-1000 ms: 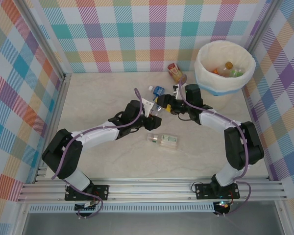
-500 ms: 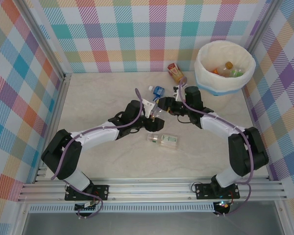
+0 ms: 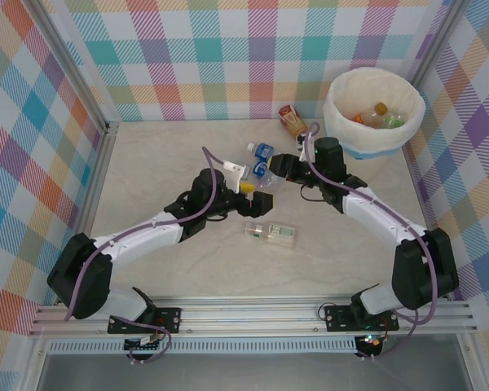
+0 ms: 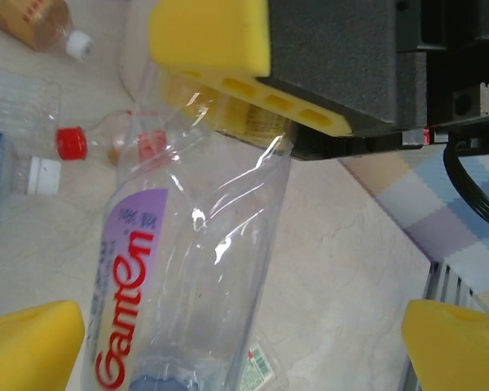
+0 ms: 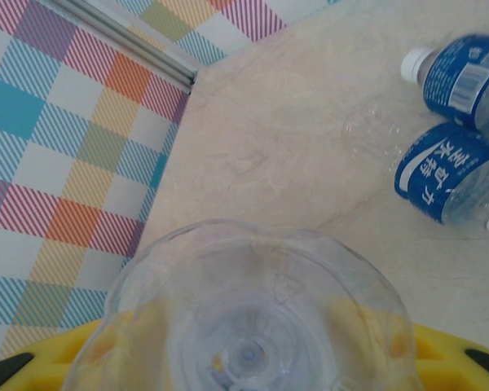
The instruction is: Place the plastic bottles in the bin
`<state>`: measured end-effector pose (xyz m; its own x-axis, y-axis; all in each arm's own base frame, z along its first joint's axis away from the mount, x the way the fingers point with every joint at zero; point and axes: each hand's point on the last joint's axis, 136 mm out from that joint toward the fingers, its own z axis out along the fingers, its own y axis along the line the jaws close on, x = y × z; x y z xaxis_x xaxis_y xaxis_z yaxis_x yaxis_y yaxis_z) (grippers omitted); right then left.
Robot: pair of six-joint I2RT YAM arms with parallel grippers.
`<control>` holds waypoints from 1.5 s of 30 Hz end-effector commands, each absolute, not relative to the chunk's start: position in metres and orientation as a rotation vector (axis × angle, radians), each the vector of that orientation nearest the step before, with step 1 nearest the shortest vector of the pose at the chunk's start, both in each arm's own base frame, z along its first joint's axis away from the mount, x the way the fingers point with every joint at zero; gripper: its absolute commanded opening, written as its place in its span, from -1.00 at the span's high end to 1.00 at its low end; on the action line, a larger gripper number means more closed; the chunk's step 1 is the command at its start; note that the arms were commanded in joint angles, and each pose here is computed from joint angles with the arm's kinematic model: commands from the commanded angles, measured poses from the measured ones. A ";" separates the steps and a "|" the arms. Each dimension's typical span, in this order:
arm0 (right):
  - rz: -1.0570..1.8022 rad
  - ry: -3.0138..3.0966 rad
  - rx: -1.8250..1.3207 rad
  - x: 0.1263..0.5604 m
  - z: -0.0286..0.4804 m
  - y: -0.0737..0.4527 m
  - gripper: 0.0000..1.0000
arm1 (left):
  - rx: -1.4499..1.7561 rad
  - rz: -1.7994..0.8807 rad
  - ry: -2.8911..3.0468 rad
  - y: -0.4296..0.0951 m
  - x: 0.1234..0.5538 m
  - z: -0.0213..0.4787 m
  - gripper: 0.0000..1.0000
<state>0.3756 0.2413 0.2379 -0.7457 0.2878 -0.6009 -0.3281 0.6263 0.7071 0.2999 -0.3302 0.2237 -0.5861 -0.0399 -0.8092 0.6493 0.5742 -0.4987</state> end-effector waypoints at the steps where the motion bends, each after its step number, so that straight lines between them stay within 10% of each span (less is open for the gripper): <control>1: 1.066 2.000 -0.063 0.385 0.290 0.231 0.06 | 0.361 -1.037 1.865 -0.315 0.305 0.250 -1.00; 23: 0.758 1.345 0.322 0.449 0.484 0.047 0.10 | 0.103 -0.816 1.930 -0.250 0.310 0.222 -1.00; 45: 0.380 0.971 1.003 0.512 0.419 -0.109 -0.27 | 0.079 -0.818 1.936 -0.246 0.309 0.225 -1.00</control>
<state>0.5179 -0.0932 0.3979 0.4565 0.6948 -0.5557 0.1316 0.5650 0.8145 0.3062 -0.2532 0.2221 -0.5130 -0.2575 -0.8188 0.4113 0.7635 -0.4979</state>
